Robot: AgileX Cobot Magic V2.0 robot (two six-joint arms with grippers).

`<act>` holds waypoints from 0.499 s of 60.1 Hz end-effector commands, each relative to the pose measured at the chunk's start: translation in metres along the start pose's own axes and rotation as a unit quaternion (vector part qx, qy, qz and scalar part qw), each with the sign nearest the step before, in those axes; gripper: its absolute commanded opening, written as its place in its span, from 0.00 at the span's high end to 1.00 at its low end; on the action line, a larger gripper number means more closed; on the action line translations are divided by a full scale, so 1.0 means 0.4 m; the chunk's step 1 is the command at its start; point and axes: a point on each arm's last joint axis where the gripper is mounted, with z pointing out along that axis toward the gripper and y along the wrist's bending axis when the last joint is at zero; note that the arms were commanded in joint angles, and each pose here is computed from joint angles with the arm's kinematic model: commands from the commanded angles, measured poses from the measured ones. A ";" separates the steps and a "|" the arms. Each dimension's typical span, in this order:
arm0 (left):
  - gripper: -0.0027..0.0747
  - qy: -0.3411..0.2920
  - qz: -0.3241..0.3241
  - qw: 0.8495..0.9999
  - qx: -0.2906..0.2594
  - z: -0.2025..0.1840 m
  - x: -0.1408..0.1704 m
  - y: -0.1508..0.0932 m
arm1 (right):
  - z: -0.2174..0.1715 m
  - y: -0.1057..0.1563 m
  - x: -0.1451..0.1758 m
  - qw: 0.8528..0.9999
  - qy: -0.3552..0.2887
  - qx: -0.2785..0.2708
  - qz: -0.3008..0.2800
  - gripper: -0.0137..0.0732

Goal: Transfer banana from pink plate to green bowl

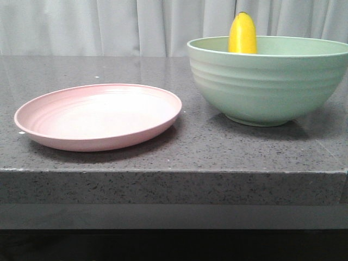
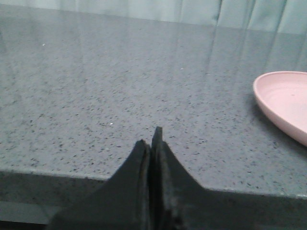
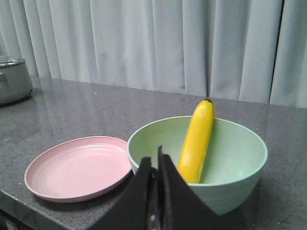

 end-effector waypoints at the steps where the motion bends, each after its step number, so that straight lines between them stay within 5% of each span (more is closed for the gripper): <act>1: 0.99 -0.070 -0.014 0.997 -0.009 -0.005 -0.026 0.002 | 0.001 -0.004 -0.026 1.000 -0.023 0.012 0.011 0.92; 30: 0.99 -0.077 -0.014 0.997 -0.010 -0.005 -0.029 0.003 | 0.001 -0.004 -0.025 1.000 -0.022 0.012 0.011 0.92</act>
